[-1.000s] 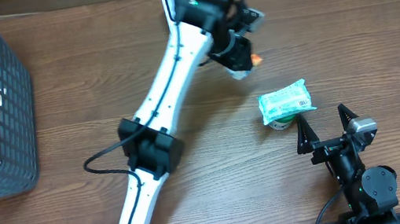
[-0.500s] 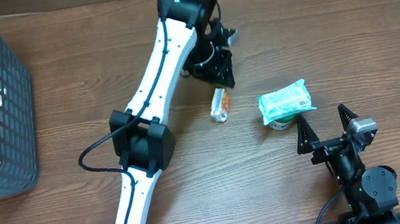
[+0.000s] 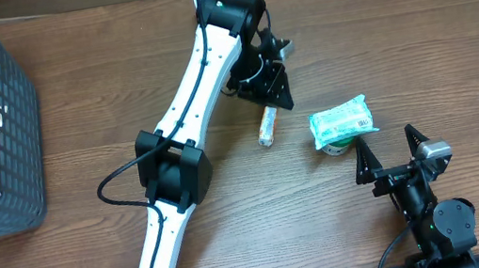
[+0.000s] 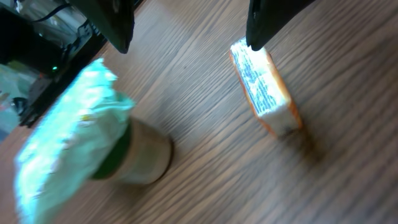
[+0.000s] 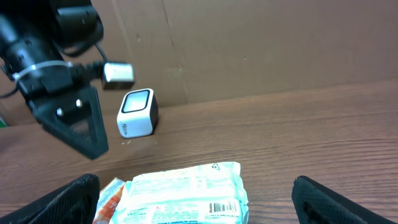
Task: Scan the item barcode
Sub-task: 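Move the left gripper down and grasp the green wipes pack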
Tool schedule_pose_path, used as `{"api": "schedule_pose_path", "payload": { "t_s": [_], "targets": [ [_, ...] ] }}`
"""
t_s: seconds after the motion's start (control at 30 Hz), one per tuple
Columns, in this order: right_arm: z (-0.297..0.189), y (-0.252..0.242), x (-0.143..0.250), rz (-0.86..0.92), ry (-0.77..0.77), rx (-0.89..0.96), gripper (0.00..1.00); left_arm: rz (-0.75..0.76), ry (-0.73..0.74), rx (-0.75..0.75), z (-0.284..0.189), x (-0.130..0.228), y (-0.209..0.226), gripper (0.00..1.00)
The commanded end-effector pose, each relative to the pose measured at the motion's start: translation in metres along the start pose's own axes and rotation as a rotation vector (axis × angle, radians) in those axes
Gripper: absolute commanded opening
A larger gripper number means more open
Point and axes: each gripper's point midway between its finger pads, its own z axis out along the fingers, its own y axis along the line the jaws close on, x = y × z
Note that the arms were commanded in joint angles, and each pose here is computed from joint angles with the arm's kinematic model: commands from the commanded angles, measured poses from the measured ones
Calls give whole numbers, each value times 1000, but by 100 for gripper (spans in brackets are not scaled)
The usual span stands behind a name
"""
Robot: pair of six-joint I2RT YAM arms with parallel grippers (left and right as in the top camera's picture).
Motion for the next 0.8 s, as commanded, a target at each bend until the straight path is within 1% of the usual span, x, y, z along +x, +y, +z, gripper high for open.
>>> {"api": "schedule_pose_path", "payload": {
  "t_s": [0.0,0.1,0.2,0.27,0.33,0.47,0.6,0.77],
  "targets": [
    [0,-2,1,1,-7,4,100,48,-96,45,-28,-11,-27,41],
    [0,-2,1,1,-8,4,100,108,-124,38,-32,-16,-37,50],
    [0,-2,1,1,-8,4,100,178,-122,37,-26,-17,-47,65],
    [0,-2,1,1,-7,4,100,248,-108,37,-18,-15,-54,70],
    [0,-2,1,1,-8,4,100,298,-92,29,-11,-13,-61,71],
    [0,-2,1,1,-7,4,100,338,-65,-27,4,-11,-69,72],
    [0,-2,1,1,-8,4,100,367,-47,-48,18,-10,-76,71],
    [0,-2,1,1,-8,4,100,379,-26,-79,33,-10,-74,74]
  ]
}}
